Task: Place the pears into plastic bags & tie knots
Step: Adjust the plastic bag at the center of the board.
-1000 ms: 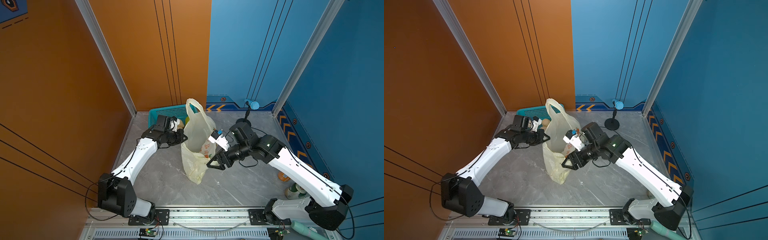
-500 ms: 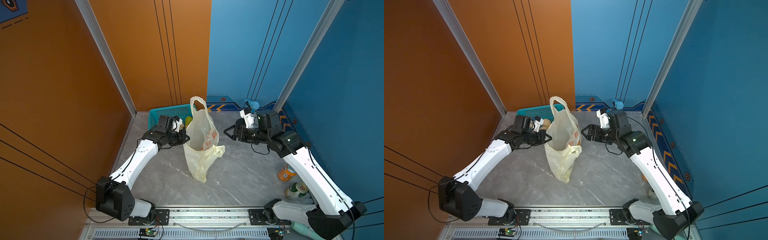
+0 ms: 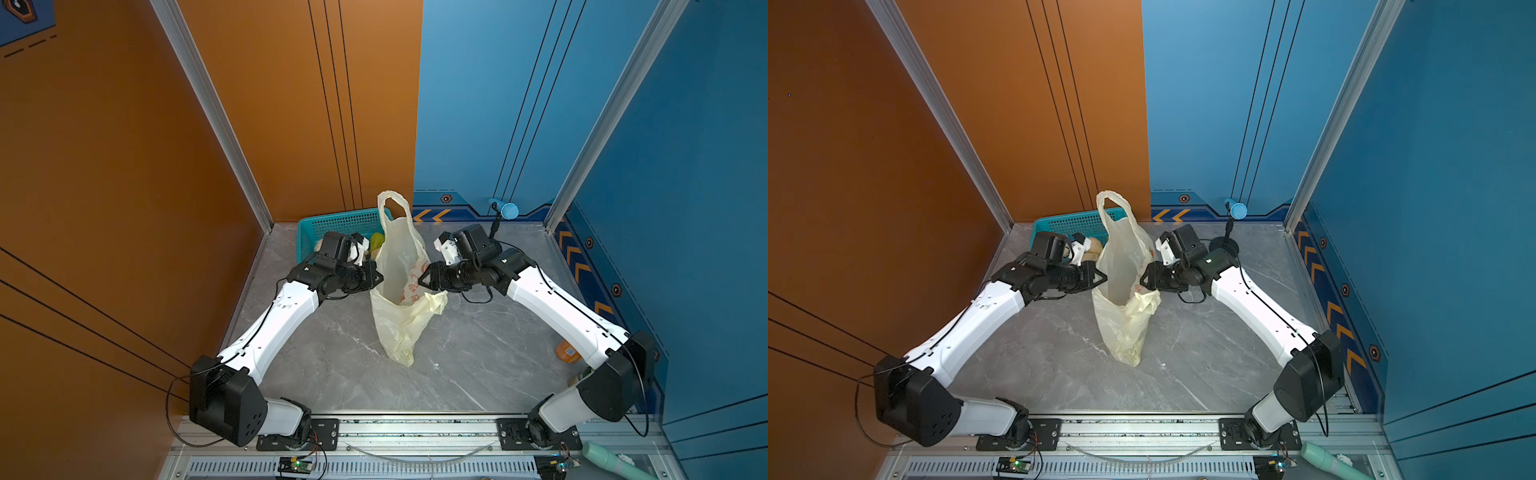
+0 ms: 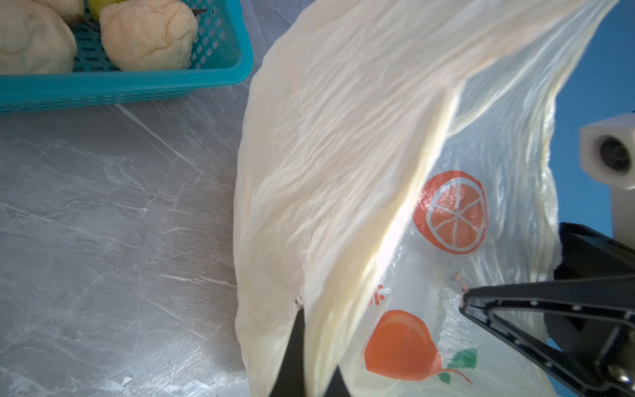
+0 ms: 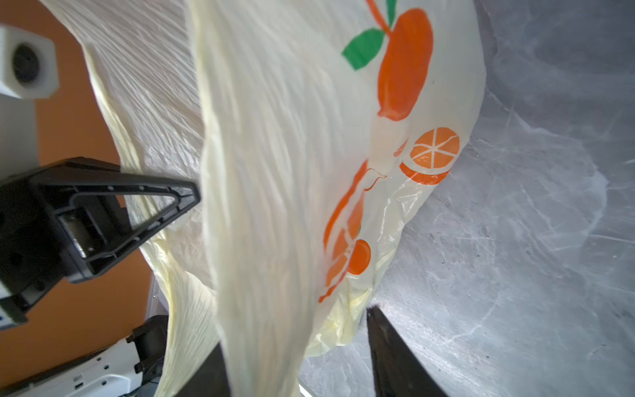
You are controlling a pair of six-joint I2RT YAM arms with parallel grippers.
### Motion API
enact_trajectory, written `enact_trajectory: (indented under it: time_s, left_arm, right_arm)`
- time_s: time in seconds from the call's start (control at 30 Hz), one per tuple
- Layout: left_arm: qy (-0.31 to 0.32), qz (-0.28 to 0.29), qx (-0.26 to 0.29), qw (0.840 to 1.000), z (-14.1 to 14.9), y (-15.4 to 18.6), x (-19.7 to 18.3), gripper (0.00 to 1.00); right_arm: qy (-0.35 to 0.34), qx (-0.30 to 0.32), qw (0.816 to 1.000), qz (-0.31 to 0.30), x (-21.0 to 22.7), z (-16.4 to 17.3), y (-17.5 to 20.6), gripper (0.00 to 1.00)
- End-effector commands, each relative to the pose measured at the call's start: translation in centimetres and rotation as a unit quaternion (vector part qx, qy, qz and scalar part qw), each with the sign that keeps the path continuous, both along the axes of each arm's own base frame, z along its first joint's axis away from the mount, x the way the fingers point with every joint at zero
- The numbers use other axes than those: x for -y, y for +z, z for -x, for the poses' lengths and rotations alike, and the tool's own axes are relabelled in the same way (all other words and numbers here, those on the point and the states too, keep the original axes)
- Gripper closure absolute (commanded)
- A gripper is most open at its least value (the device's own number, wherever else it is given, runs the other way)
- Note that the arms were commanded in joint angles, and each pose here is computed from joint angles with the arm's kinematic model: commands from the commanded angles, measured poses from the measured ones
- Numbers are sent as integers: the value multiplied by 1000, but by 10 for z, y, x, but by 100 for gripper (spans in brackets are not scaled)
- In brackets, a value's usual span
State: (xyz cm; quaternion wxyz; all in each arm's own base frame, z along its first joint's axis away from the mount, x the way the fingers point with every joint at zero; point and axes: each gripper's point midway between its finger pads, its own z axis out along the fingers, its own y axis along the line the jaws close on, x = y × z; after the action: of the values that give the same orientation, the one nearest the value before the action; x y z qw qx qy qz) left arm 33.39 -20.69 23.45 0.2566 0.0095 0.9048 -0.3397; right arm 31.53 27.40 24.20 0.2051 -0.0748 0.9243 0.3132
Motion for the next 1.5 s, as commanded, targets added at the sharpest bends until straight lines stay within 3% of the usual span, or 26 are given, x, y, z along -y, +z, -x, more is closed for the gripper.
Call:
enact_trajectory:
  time_s: [0.0,0.07,0.1,0.23,0.4,0.53,0.67,0.9,1.0,1.07,1.17,1.3,1.47]
  left_arm:
    - [15,-2,30,999,1,22,-4,100]
    - [26,-16,32,999,2,21,-10,100]
    - [32,-31,30,999,4,18,-15,100]
    - [49,-89,23,995,12,12,-36,100]
    - [45,-108,14,993,23,12,-45,100]
    - [24,-92,9,995,27,16,-33,100]
    - [-40,-67,15,997,34,28,3,100]
    - [-97,-61,12,993,34,26,48,91]
    - [-79,-79,20,994,26,24,43,73]
    - [-52,-92,38,994,16,30,31,51]
    - [-25,-91,65,993,0,49,13,27]
    - [17,-81,88,993,-25,69,-21,18]
    - [71,-63,83,992,-67,66,-72,19]
  right_arm:
    - [-25,29,999,25,14,-3,18,81]
    - [-42,39,997,50,29,0,22,98]
    - [-53,43,995,67,40,2,23,100]
    - [-109,28,983,144,98,12,21,100]
    - [-133,6,971,198,145,28,19,100]
    - [-118,-3,976,182,138,31,19,100]
    - [-91,-22,987,130,111,26,10,100]
    - [-64,-36,994,82,79,11,-7,100]
    - [-67,-35,992,97,83,8,-16,100]
    - [-71,-36,991,107,88,7,-21,100]
    - [-73,-38,990,111,93,7,-25,100]
    - [-80,-39,989,115,99,7,-27,100]
    - [-85,-40,989,116,104,8,-29,100]
